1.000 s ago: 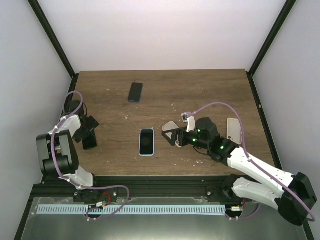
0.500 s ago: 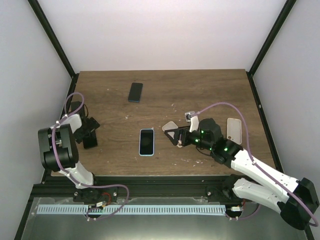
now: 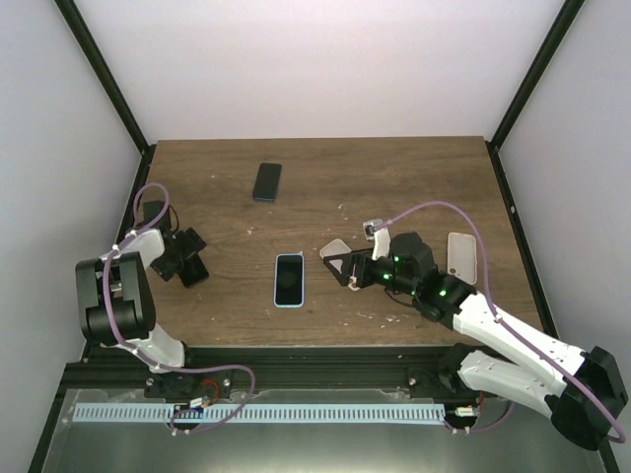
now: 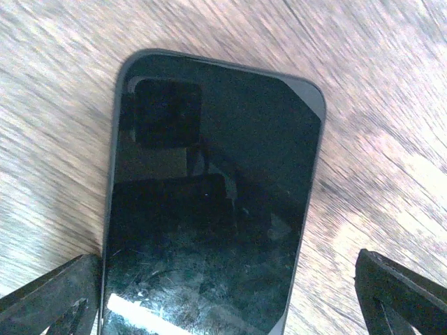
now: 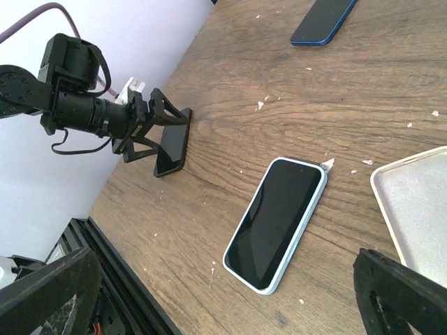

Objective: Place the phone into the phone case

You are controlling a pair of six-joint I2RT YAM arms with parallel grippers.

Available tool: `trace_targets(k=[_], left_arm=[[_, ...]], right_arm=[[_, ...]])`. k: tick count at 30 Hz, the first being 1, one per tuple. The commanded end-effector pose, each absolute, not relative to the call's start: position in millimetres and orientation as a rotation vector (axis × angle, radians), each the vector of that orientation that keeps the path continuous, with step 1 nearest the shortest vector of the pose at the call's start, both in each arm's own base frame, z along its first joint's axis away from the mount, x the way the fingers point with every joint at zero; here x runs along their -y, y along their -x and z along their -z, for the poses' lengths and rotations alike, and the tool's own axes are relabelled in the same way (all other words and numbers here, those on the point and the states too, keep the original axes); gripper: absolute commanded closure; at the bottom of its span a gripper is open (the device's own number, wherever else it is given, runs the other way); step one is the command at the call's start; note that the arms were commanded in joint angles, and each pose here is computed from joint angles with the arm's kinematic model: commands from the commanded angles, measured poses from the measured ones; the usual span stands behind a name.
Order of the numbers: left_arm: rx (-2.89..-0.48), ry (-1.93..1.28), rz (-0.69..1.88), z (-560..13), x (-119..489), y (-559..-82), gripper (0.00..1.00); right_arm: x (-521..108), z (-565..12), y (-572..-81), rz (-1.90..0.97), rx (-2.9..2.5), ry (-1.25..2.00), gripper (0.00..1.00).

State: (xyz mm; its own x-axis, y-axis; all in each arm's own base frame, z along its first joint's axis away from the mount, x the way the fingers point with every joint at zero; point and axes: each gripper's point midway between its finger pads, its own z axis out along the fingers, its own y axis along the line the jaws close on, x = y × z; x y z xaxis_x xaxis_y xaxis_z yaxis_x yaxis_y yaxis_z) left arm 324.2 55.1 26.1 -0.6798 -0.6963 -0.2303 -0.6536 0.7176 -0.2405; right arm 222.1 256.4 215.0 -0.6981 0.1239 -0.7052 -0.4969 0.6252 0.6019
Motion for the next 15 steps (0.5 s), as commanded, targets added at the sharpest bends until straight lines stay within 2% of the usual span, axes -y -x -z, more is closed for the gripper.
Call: trace_targets(k=[1,10,15], left_arm=[[-2.701,1.034,0.298,-15,-25,-314,0.0],[-2.763,1.075,0.091,-9,-38,-305,0.11],[-2.774,1.061,0.096,-9,-33,-310,0.11]], right_arm=[[-257,-219,-227,-1.075,-2.086,0.285,0.0],[-256,-216,-227,-1.064,-2.09,0.288,0.0],[-256,-217,-226,-1.067,-2.088,0.294,0.0]])
